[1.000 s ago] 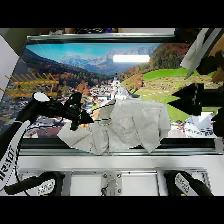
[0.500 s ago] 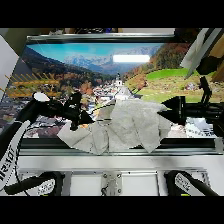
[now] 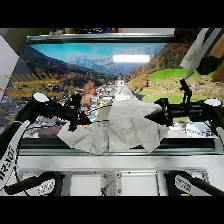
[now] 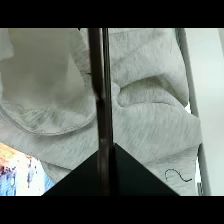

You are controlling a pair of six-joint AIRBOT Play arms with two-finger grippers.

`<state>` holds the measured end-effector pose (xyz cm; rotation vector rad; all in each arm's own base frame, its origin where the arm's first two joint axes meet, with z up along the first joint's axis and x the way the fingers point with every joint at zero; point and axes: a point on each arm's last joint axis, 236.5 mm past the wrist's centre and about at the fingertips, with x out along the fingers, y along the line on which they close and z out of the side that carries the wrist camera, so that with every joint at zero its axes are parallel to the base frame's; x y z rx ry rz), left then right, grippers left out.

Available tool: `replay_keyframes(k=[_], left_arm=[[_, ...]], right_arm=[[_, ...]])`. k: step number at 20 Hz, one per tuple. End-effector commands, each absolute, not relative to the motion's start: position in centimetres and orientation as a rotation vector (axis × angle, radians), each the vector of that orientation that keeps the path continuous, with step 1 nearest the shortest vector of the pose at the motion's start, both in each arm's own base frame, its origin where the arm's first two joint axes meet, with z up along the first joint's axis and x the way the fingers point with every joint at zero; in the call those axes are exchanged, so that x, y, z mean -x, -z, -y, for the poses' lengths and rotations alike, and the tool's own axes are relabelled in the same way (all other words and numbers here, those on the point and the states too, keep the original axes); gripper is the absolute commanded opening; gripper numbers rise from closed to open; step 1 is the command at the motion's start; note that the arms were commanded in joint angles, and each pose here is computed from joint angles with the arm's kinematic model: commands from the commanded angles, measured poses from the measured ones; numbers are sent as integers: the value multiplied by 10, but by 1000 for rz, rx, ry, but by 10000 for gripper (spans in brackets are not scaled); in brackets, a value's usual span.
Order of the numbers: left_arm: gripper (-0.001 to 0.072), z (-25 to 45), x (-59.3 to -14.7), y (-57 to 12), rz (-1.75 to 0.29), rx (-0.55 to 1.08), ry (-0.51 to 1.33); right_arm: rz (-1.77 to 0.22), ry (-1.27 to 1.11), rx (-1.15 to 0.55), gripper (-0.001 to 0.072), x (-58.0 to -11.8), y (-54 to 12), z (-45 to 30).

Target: Fold the clothes and pants, and hang the long-sleeved shirts on hangers.

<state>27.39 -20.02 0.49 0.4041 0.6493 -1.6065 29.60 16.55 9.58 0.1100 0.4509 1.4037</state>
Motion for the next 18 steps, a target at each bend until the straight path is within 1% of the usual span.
replay_keyframes(k=[1,15,16,17,18], left_arm=[[12,205,-276,-11,-626,-374,1605],[12,206,-273,-12,-627,-370,1615],[12,206,-273,-12,-627,-370,1615],[12,206,-273,-12,-627,-370,1615],[11,206,-273,-12,-627,-370,1615]], right_arm=[[-455,-1433,-118,535,-292,-95,-172],[-410,-1425,-153,528,-297,-106,-175],[-409,-1427,-150,407,-296,-106,-175],[-409,-1427,-149,143,-296,-106,-174],[-400,-1428,-143,23,-297,-107,-175]])
